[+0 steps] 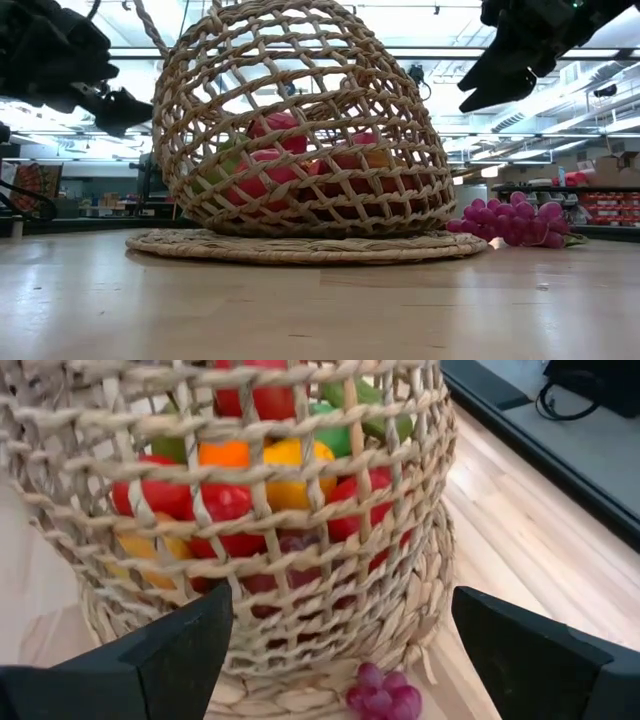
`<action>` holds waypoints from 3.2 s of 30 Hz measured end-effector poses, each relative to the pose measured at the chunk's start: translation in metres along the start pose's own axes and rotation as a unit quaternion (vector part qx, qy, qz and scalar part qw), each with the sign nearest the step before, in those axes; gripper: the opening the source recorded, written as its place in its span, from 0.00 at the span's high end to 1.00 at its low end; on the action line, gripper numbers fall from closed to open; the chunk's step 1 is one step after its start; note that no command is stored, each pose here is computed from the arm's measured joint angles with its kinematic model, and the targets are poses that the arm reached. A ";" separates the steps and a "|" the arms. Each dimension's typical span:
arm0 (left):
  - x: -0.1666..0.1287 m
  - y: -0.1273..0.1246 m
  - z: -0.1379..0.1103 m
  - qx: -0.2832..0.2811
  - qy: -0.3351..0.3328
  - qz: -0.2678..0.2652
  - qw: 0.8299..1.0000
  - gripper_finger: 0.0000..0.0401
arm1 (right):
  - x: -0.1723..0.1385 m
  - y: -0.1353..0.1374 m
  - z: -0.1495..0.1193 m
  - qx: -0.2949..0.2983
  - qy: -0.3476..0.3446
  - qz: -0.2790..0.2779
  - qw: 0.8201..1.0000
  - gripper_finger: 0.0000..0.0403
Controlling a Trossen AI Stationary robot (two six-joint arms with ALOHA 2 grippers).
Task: Build produce basket
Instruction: Put the purple grapes into the basket
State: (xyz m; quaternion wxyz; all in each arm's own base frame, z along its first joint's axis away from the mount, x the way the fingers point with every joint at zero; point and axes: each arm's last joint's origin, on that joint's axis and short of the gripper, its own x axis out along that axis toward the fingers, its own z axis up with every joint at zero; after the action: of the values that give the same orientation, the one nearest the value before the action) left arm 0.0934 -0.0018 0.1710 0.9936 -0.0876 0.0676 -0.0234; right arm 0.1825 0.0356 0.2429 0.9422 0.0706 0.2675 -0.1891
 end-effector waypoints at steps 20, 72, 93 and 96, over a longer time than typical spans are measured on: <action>0.009 -0.002 -0.008 0.011 0.056 -0.008 0.998 0.01 | 0.034 0.013 -0.023 -0.064 0.091 -0.037 0.993 0.06; 0.016 0.000 0.001 0.018 0.009 0.044 0.999 0.01 | 0.057 -0.020 -0.114 -0.012 0.119 -0.070 0.990 0.48; 0.016 0.001 -0.007 0.013 0.050 0.051 0.997 0.29 | 0.023 0.005 -0.008 -0.054 0.184 -0.100 0.976 0.52; 0.016 0.001 -0.008 0.004 0.055 0.052 0.997 0.41 | 0.016 0.008 0.008 -0.059 0.179 -0.095 0.977 0.52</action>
State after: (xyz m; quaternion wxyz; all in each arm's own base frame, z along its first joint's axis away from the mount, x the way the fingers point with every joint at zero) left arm 0.1077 -0.0026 0.1612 0.9886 -0.0786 0.1265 0.0236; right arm 0.2022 0.0354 0.2411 0.8593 0.0214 0.4477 -0.2463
